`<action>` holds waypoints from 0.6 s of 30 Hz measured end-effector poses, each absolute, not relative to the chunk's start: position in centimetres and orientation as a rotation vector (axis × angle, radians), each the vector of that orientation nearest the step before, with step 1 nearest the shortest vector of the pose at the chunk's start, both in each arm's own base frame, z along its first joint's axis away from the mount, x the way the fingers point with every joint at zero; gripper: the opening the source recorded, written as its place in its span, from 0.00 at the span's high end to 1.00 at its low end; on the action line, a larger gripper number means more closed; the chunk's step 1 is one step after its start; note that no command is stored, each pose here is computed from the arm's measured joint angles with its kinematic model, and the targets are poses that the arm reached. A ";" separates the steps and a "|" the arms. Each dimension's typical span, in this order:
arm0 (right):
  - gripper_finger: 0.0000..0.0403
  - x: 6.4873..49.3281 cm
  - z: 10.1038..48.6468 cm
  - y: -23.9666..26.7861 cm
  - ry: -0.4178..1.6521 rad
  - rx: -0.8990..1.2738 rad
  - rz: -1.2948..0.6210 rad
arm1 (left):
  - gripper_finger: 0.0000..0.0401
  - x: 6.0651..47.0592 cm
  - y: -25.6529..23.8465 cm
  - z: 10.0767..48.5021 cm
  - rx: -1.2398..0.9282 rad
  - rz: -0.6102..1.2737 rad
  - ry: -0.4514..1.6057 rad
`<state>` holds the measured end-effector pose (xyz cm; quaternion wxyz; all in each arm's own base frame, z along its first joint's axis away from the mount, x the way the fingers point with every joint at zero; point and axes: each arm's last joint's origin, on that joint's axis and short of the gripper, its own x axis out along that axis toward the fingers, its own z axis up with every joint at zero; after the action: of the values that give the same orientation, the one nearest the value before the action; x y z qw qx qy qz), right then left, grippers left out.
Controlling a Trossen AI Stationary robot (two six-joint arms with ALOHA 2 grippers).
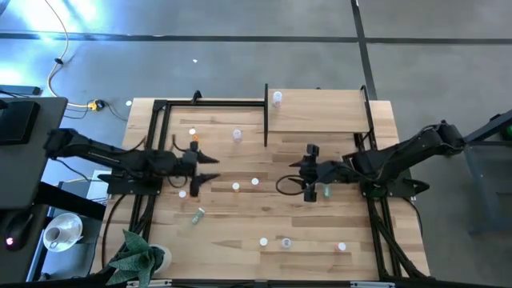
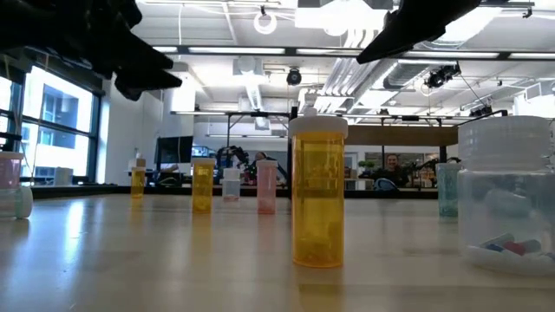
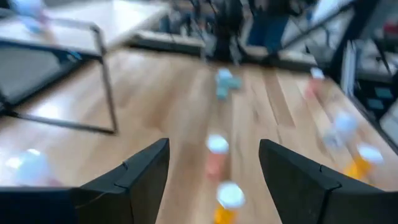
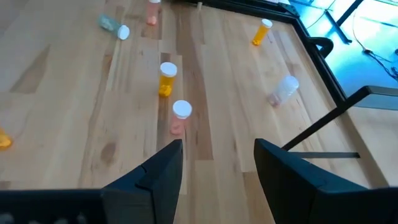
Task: Pick and place medicine bottles onto shelf by color
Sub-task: Put the center orange pill bottle on the shelf
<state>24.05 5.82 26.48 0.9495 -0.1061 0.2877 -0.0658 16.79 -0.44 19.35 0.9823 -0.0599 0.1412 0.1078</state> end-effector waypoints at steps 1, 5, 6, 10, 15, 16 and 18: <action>0.53 24.0 26.5 5.9 0.585 -0.217 -0.130 | 0.40 17.0 -0.8 19.0 -0.113 0.199 0.311; 0.53 24.0 26.5 6.1 0.582 -0.202 -0.127 | 0.40 17.7 -2.1 17.6 -0.112 0.182 0.394; 0.53 24.0 26.5 6.1 0.582 -0.196 -0.129 | 0.40 17.9 -2.3 17.3 -0.116 0.186 0.408; 0.53 24.0 26.5 6.1 0.582 -0.193 -0.130 | 0.40 18.4 -3.1 16.3 -0.124 0.206 0.447; 0.53 24.0 26.5 6.1 0.582 -0.192 -0.131 | 0.40 19.1 -3.5 14.9 -0.138 0.233 0.484; 0.53 24.0 26.5 6.1 0.582 -0.192 -0.131 | 0.40 19.3 -3.6 14.6 -0.139 0.238 0.494; 0.53 24.0 26.5 6.1 0.582 -0.192 -0.131 | 0.40 19.6 -3.7 14.0 -0.143 0.247 0.508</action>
<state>23.97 6.10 26.48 0.9513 -0.0944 0.2862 -0.0642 19.60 -3.72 13.97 0.9578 -0.0706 0.2506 0.1219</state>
